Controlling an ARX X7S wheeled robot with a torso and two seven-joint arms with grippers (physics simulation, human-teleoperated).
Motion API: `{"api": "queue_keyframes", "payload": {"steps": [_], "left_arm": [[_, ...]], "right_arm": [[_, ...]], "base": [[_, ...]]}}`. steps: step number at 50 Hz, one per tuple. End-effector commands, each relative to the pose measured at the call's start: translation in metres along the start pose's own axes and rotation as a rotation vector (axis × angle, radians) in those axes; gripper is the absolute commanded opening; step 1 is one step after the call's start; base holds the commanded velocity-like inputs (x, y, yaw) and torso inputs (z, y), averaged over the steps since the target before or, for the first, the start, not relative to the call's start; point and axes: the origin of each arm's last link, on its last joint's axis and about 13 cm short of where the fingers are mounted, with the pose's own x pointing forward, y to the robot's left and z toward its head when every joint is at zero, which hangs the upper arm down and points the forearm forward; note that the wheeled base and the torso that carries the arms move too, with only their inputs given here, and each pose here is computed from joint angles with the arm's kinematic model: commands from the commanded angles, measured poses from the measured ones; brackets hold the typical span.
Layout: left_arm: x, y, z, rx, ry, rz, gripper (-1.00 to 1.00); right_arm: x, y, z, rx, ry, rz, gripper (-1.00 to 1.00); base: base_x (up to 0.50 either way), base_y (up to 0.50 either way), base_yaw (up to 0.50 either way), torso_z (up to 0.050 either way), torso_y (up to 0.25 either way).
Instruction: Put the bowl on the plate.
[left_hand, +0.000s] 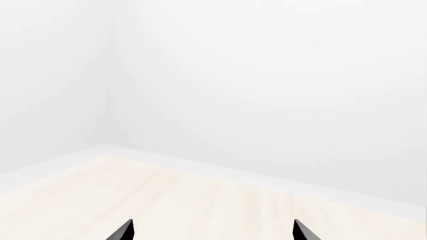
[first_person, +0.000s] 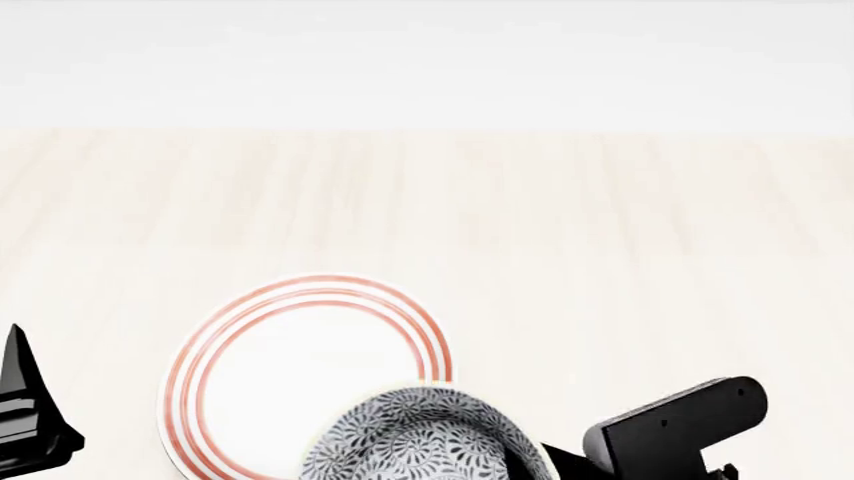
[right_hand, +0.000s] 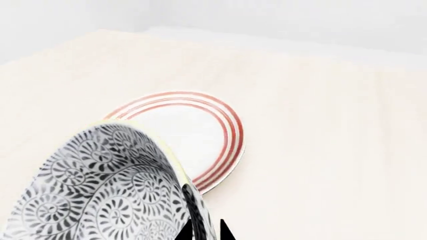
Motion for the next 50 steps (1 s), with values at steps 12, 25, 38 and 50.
{"api": "queue_keyframes", "payload": {"steps": [12, 25, 38, 50], "left_arm": [[-0.002, 0.001, 0.001, -0.007, 0.0, 0.0, 1.0], [-0.004, 0.006, 0.004, -0.017, -0.009, 0.009, 1.0], [-0.004, 0.008, 0.006, -0.025, -0.012, 0.017, 1.0], [-0.004, 0.008, 0.006, -0.023, -0.017, 0.017, 1.0]], "right_arm": [[0.04, -0.009, 0.05, 0.069, -0.34, 0.042, -1.0], [0.097, -0.028, 0.042, 0.277, -0.223, -0.027, -1.0], [0.128, -0.037, 0.033, 0.443, -0.168, -0.006, -1.0], [0.137, -0.045, 0.04, 0.692, -0.173, 0.107, -1.0]], "base": [[0.0, 0.0, 0.0, 0.0, 0.0], [0.0, 0.0, 0.0, 0.0, 0.0], [0.0, 0.0, 0.0, 0.0, 0.0], [0.0, 0.0, 0.0, 0.0, 0.0]]}}
